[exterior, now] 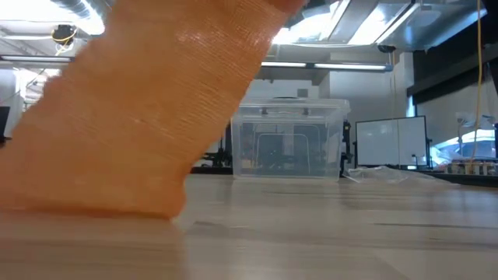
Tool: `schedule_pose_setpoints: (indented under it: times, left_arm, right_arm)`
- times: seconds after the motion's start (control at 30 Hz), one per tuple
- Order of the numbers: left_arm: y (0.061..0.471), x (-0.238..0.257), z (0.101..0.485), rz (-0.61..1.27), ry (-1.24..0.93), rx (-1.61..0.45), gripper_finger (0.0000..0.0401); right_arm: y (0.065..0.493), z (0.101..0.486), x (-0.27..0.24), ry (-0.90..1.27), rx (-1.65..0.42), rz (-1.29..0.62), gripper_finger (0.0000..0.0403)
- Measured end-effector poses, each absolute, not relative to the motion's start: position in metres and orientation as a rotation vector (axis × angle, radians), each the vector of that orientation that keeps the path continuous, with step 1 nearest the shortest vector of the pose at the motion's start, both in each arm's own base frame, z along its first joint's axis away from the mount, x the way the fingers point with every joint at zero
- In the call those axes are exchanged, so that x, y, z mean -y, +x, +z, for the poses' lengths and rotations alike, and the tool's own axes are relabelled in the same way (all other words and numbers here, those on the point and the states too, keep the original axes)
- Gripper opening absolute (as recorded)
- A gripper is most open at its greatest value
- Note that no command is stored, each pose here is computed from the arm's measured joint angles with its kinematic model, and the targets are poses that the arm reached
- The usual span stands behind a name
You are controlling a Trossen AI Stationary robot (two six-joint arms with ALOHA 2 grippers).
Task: Roll bandage
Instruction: Roll the orange bandage
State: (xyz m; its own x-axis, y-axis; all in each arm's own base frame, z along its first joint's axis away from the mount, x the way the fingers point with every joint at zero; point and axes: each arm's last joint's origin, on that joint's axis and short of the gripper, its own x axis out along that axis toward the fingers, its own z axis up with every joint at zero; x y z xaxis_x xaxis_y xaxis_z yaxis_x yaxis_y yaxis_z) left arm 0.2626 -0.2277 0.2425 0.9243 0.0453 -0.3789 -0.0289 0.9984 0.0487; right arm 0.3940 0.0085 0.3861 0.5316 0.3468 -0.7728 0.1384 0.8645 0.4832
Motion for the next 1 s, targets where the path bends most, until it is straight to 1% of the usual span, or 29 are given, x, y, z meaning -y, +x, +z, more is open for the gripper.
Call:
schedule_pose_setpoints:
  times: [0.13, 0.27, 0.37, 0.43, 0.57, 0.67, 0.77, 0.83, 0.93, 1.0]
  left_arm:
    - [0.263, 0.228, 0.254, 0.017, 0.065, -0.338, 0.0015]
    - [0.263, 0.221, 0.282, 0.016, 0.113, -0.244, 0.0015]
    - [0.261, 0.211, 0.303, 0.041, 0.168, -0.169, 0.0015]
    - [0.258, 0.204, 0.318, 0.055, 0.188, -0.109, 0.0015]
    - [0.253, 0.191, 0.343, 0.078, 0.223, -0.02, 0.0015]
    - [0.249, 0.179, 0.354, 0.102, 0.212, 0.007, 0.0015]
    - [0.247, 0.171, 0.362, 0.118, 0.2, 0.026, 0.0015]
    - [0.249, 0.168, 0.362, 0.103, 0.203, 0.031, 0.0015]
    - [0.251, 0.165, 0.364, 0.096, 0.203, 0.044, 0.0015]
    - [0.252, 0.163, 0.364, 0.103, 0.202, 0.048, 0.0015]
  right_arm:
    - [0.364, 0.416, -0.024, 0.308, -0.992, 0.084, 0.0308]
    - [0.325, 0.441, -0.048, 0.084, -0.925, -0.004, 0.0308]
    - [0.3, 0.442, -0.067, -0.037, -0.886, -0.051, 0.0308]
    - [0.287, 0.435, -0.08, -0.087, -0.85, -0.059, 0.0308]
    - [0.261, 0.407, -0.1, -0.107, -0.728, -0.043, 0.0308]
    - [0.247, 0.371, -0.108, -0.093, -0.616, -0.052, 0.0308]
    - [0.238, 0.332, -0.114, -0.059, -0.44, -0.083, 0.0308]
    - [0.238, 0.308, -0.116, -0.011, -0.305, -0.076, 0.0308]
    - [0.244, 0.272, -0.117, 0.047, -0.188, -0.024, 0.0308]
    - [0.25, 0.26, -0.116, 0.097, -0.105, 0.003, 0.0308]
